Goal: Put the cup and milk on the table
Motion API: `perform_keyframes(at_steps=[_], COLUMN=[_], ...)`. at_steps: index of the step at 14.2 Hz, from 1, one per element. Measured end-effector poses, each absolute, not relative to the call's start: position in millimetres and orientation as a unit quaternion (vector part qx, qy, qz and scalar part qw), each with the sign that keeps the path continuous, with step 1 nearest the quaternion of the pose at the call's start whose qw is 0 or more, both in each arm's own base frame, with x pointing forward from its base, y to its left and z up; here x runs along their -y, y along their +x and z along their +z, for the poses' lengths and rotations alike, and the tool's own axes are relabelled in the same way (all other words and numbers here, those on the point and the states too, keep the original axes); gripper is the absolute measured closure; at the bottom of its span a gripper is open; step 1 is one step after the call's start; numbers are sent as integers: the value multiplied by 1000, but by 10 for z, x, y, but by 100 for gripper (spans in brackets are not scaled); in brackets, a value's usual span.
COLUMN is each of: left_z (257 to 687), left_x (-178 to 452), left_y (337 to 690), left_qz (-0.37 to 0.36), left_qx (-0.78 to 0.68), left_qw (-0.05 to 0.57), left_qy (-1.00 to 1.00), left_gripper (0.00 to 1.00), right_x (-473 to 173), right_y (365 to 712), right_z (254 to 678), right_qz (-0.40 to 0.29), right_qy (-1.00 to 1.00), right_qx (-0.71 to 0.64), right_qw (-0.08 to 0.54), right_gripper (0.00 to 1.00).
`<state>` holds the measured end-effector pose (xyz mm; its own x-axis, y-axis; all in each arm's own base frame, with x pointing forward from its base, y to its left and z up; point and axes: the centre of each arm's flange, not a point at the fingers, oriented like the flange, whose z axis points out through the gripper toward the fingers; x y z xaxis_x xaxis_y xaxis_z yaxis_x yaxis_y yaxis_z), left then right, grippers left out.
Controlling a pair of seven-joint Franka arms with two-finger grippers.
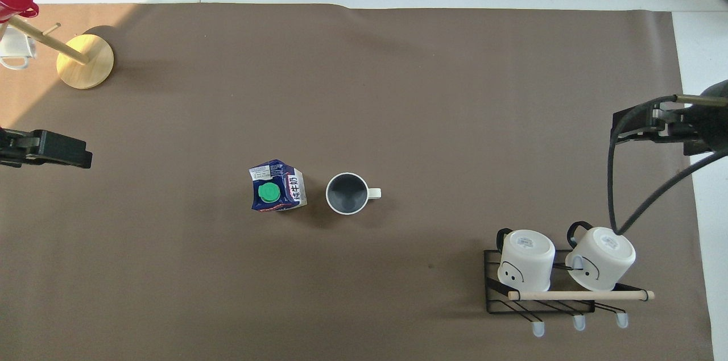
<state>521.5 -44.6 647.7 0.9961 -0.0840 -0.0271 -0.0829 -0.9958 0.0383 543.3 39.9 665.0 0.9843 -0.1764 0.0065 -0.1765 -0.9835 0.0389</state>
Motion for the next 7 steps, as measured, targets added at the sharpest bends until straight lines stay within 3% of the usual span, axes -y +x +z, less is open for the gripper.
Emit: perform_keyframes(at_steps=[7], left_z=[6535], left_x=[508], left_y=[5164], left_qz=[-11], left_qx=[47], left_qw=[17], left_qy=[999], left_gripper=[0], right_x=[-405], right_y=[5433], right_z=[6651], right_qz=[2], right_qy=[996], right_qx=[88], right_qw=[20], right_gripper=[0])
